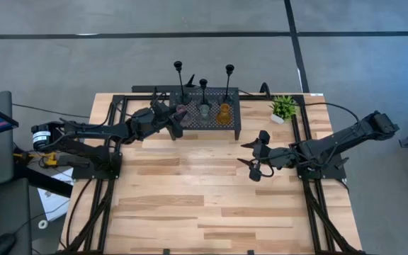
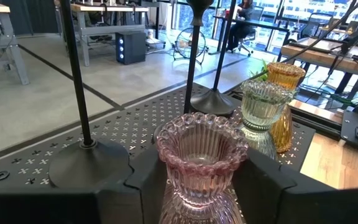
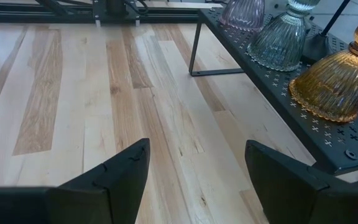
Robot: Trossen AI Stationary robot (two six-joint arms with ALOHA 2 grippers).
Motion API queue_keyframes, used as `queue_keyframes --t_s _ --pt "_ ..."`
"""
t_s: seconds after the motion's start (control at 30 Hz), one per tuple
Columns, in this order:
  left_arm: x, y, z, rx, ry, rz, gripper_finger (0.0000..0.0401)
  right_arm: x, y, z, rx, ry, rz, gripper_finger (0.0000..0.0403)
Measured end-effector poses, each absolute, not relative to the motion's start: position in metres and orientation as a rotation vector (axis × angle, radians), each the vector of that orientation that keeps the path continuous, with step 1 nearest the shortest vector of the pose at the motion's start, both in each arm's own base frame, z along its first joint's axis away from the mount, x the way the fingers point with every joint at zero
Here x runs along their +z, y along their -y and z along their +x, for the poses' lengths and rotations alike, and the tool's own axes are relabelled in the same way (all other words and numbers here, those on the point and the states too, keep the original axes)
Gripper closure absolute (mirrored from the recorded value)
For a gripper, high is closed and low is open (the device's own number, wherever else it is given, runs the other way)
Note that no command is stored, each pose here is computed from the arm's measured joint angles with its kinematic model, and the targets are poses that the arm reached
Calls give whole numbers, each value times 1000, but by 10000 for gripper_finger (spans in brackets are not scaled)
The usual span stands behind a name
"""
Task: Pick & Place candle stick holders
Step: Put the pink glass candle holder on the shelf, then return to Home Position
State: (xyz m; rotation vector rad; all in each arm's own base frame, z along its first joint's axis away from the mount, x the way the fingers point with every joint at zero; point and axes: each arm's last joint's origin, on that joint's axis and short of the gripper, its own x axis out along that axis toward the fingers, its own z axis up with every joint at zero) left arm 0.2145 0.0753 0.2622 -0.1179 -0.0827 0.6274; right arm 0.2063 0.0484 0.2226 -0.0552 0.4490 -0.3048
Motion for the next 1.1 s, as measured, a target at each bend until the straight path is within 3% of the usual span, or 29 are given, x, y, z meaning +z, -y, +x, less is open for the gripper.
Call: queue_keyframes --t_s 0.47,0.83,1.1 --pt "263 -75 215 628 87 -108 225 223 -48 206 -305 -449 -55 148" --pt "265 -75 214 626 106 -109 171 223 -48 206 -305 -449 -55 148" --pt "279 -72 214 520 256 -101 140 223 -48 206 -305 -449 -55 148"
